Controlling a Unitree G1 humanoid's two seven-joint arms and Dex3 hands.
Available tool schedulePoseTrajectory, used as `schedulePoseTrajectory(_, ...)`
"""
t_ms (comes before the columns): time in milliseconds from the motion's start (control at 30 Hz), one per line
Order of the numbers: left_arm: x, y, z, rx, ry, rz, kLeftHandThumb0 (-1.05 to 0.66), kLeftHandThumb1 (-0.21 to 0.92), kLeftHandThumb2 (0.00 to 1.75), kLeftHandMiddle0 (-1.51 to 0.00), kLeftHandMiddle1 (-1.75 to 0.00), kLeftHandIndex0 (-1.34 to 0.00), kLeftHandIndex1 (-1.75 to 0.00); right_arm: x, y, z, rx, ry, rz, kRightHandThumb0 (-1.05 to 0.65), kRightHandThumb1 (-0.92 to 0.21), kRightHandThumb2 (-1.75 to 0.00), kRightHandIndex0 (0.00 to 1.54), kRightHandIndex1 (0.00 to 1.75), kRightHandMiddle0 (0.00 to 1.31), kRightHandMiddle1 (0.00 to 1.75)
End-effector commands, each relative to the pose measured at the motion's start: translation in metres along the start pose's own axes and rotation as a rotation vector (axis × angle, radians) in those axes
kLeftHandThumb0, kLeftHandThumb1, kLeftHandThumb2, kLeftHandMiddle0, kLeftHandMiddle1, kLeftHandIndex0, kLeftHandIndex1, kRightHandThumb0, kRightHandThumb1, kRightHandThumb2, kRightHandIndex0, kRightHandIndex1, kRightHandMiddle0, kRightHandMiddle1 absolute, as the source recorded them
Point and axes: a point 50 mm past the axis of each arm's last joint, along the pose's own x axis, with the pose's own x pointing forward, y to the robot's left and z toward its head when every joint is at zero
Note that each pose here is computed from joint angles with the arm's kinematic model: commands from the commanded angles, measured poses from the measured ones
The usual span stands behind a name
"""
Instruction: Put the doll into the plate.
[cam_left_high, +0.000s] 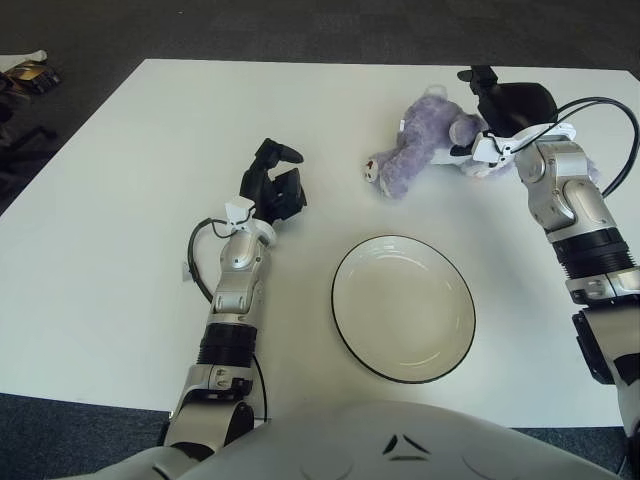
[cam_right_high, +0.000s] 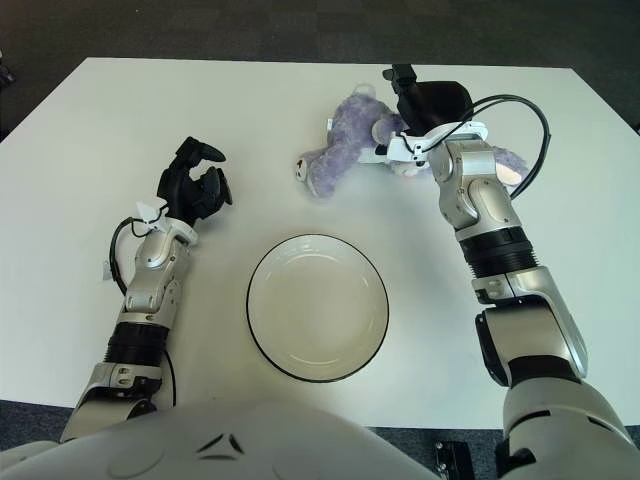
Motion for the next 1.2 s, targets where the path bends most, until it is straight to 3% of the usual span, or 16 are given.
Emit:
schedulePoseTrajectory(0,-0.015,0.005,-0.019,0.010,0.074,0.035,-0.38,0.67,0.87,-1.10,-1.75,-0.35,-1.75,-0.002,-0.001,-0.002,0.005,0.014,0.017,-1.05,-0.84,-0.07,0.63,1.75,0.00,0.56)
schedulePoseTrajectory(433,-0.015,0.004,-0.019,0.031,0.069,0.026,-0.38,0.68,0.86,-1.05,-1.75,-0.34,-1.75,-0.004,0.003,-0.001,-0.017,0.023,0.022,-1.05,-0.84,-0.07,0.57,1.75,0.00,0.58)
schedulePoseTrajectory(833,-0.016,0.004,-0.018,0.044,0.063,0.041,-0.38,0.69,0.83,-1.01,-1.75,-0.33,-1.75,-0.008,0.014,-0.001,-0.009,0.058,-0.027,-1.05,-0.84,-0.06,0.19,1.75,0.00,0.39)
schedulePoseTrajectory(1000,-0.016,0.004,-0.018,0.044,0.055,0.035,-0.38,0.70,0.83,-1.01,-1.75,-0.33,-1.75,-0.008,0.010,-0.009,0.110,0.052,-0.083,-1.05,-0.85,-0.06,0.35,1.75,0.00,0.45)
schedulePoseTrajectory(1167,-0.016,0.005,-0.017,0.042,0.053,0.032,-0.38,0.70,0.83,-1.01,-1.75,-0.33,-1.75,-0.009,0.005,-0.017,0.271,0.031,-0.131,-1.04,-0.86,-0.06,0.67,1.75,0.00,0.60)
